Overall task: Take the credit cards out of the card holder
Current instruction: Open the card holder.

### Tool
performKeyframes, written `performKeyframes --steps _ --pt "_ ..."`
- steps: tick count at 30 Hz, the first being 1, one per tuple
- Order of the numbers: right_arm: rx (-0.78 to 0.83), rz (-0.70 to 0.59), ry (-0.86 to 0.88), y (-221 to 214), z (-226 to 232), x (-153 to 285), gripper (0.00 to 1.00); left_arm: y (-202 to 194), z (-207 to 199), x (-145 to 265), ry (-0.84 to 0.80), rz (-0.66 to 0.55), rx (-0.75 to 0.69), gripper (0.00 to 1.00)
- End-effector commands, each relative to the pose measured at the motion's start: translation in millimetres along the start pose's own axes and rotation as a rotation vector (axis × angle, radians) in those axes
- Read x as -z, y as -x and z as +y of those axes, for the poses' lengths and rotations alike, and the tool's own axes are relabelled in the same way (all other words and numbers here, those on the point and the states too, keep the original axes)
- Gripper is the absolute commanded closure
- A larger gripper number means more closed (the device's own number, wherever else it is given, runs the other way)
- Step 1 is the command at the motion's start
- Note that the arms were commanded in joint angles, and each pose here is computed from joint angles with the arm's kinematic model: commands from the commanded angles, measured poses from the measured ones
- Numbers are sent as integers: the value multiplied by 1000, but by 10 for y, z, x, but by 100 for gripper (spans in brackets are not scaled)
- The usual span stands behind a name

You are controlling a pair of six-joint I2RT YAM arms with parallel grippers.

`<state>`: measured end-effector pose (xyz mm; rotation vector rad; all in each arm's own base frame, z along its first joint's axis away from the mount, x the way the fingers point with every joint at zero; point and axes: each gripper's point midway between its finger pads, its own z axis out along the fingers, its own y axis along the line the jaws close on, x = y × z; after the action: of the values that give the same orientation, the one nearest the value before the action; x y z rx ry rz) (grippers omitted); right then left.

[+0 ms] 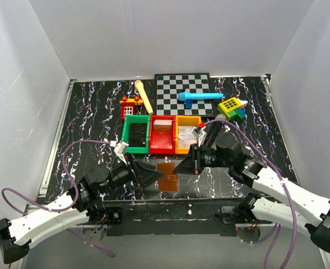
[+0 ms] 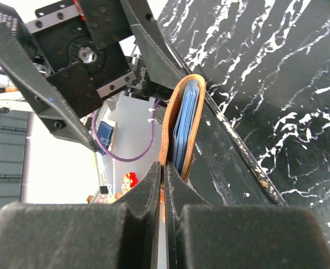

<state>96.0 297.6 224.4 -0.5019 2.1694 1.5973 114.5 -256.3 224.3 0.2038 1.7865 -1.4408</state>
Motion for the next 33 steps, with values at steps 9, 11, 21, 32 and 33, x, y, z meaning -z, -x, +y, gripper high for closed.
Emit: performKeyframes --steps 9,11,21,32,33 --pt "79 -26 227 92 486 73 99 36 -138 49 -79 -16 -22 2" --pt "81 -23 234 93 498 67 99 41 -118 51 -68 -18 -22 2" --pt "93 11 257 129 606 59 99 190 -154 126 -49 -62 -83 2" --pt "128 18 283 225 800 113 99 232 -215 183 -89 -95 -86 2" --pt "129 16 283 225 806 122 99 230 -232 176 -98 -93 -89 2"
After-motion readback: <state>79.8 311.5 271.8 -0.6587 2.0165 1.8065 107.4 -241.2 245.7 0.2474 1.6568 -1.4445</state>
